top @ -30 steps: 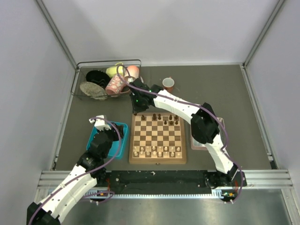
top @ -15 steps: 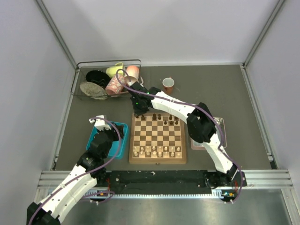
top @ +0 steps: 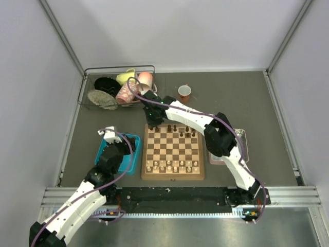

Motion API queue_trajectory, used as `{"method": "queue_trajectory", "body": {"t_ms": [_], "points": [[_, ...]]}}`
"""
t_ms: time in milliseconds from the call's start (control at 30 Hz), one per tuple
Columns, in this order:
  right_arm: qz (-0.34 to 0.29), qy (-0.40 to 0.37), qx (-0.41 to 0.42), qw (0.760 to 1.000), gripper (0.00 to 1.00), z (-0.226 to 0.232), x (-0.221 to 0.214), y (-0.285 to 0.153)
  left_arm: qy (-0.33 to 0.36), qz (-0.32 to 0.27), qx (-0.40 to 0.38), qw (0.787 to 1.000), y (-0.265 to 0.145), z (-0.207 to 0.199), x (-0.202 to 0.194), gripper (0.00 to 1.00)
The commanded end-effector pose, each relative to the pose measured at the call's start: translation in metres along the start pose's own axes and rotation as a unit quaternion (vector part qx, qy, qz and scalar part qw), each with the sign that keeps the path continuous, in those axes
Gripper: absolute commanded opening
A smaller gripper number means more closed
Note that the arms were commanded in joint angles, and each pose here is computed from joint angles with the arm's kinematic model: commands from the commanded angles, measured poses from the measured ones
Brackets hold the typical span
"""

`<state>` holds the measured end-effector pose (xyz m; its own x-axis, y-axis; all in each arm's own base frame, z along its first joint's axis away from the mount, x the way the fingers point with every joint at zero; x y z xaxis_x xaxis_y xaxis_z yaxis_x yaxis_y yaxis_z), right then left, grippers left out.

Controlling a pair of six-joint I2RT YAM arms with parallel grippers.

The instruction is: Set up the chess pieces on the board

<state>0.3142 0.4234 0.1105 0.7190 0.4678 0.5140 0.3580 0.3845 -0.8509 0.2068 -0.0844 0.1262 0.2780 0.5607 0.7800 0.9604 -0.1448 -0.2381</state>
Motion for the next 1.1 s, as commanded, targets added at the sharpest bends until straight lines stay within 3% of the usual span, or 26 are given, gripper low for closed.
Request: {"method": "queue_trajectory", "body": {"t_ms": [0, 133, 333, 533, 833, 1033, 1067], "points": [[-0.003, -0.013, 0.007, 1.0, 0.0, 0.006, 0.002, 0.005, -0.008, -0.017, -0.013, 1.0, 0.002, -0.008, 0.009, 0.56], [-0.001, -0.015, 0.01, 1.0, 0.01, 0.007, 0.002, 0.006, -0.008, -0.017, -0.013, 1.0, 0.002, -0.008, 0.009, 0.56], [-0.002, -0.017, 0.008, 1.0, 0.2, 0.006, 0.002, 0.005, -0.007, -0.017, -0.013, 1.0, 0.002, -0.008, 0.009, 0.56], [-0.023, -0.02, 0.008, 0.999, 0.32, 0.007, 0.014, -0.008, -0.007, -0.017, -0.013, 1.0, 0.002, -0.008, 0.009, 0.56], [-0.069, -0.021, 0.008, 0.997, 0.34, 0.005, 0.041, -0.038, -0.008, -0.018, -0.014, 1.0, 0.002, -0.008, 0.009, 0.56], [-0.108, -0.011, -0.024, 0.994, 0.34, -0.02, 0.057, -0.079, -0.008, -0.018, -0.013, 1.0, 0.002, -0.007, 0.009, 0.56], [-0.133, -0.002, -0.047, 0.99, 0.35, -0.033, 0.064, -0.103, -0.008, -0.018, -0.012, 1.0, 0.002, -0.007, 0.009, 0.56]]}}
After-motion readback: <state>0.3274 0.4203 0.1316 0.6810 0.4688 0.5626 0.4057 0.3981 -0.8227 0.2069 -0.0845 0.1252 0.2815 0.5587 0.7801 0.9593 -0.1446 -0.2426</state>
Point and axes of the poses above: each gripper's point midway between its finger pads, its own y axis out along the fingers, its own z axis along the line the jaws close on, x = y × z, the point moved 4 cm from there along -y, back along the fingers, and after that the axes turned 15 degrees about -y, right-handed, at the moved point
